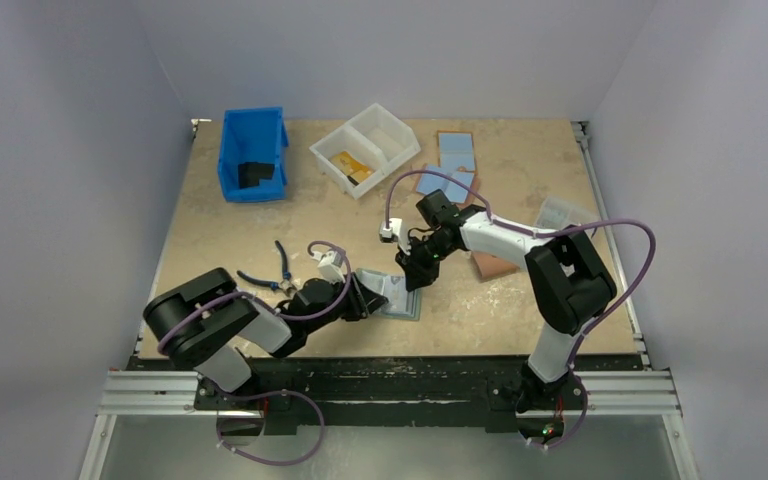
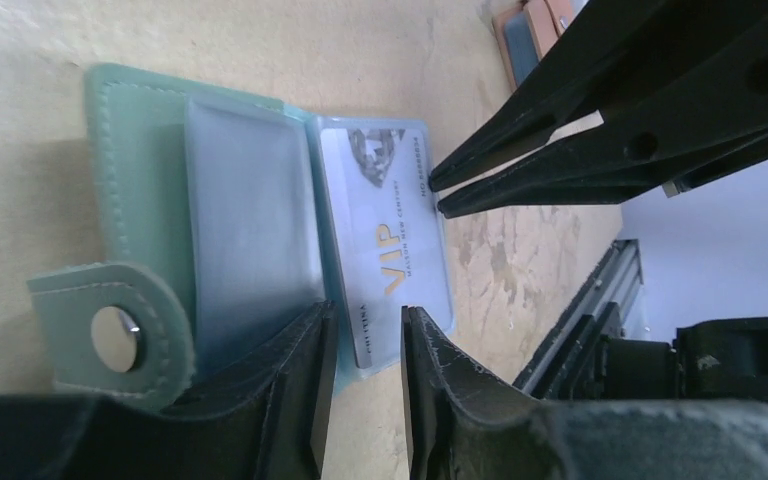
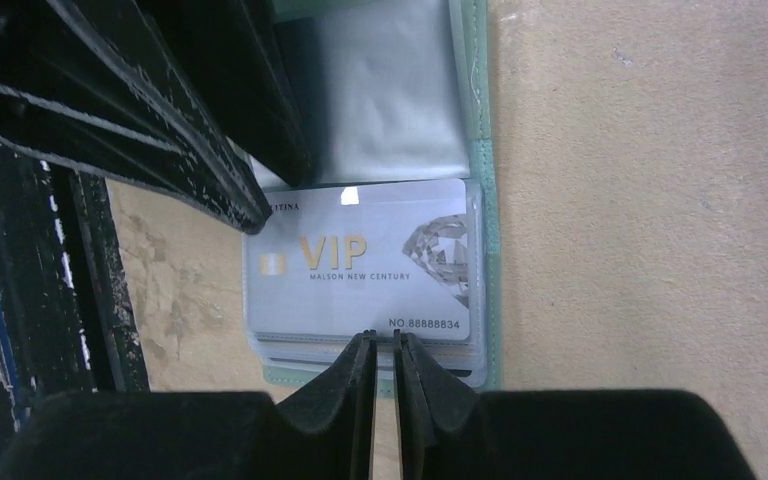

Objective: Take the credit cards out of the card holder
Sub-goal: Open the card holder at the center of the board.

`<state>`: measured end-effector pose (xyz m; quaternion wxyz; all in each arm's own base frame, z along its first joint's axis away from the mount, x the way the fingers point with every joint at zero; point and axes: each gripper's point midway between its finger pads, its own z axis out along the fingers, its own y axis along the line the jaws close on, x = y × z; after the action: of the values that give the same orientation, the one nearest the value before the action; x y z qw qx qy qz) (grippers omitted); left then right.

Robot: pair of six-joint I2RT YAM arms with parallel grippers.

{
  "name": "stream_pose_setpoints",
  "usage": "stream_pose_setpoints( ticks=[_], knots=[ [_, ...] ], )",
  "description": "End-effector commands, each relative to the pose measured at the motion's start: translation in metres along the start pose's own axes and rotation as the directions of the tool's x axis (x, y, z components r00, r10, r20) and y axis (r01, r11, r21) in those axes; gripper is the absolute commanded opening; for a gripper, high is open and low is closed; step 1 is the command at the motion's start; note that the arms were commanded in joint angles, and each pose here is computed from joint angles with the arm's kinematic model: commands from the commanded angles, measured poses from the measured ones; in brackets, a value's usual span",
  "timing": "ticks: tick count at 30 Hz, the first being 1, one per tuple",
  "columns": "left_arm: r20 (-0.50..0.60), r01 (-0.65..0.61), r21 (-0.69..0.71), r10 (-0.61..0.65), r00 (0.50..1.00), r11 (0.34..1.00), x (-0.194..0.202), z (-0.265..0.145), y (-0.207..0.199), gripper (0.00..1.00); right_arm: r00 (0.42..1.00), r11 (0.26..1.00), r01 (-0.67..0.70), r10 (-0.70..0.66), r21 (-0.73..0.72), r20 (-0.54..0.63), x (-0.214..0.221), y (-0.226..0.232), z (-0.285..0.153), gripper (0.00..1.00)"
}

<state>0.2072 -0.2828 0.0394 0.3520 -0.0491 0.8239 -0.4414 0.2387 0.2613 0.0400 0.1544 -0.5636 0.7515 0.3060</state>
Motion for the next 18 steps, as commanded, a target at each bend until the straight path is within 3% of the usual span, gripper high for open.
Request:
stream_pose_setpoints(
  ticks=[1, 9, 18],
  knots=[
    [0.011, 0.069, 0.152, -0.071, 0.997, 0.986, -0.006, 0.006, -0.027, 0.33, 1.000, 1.000, 0.005, -0.004, 0.014, -0.031, 0.005, -0.007, 0.005, 0.20],
    [0.020, 0.092, 0.056, -0.094, 0.995, 0.994, -0.001, 0.007, 0.001, 0.40, 0.998, 0.999, -0.027, 0.029, 0.037, -0.057, 0.010, -0.014, 0.009, 0.20],
    [0.004, 0.107, 0.036, -0.107, 0.994, 0.994, -0.001, 0.014, 0.000, 0.34, 0.999, 0.999, -0.027, 0.028, 0.030, -0.043, 0.005, -0.011, 0.006, 0.20]
  ],
)
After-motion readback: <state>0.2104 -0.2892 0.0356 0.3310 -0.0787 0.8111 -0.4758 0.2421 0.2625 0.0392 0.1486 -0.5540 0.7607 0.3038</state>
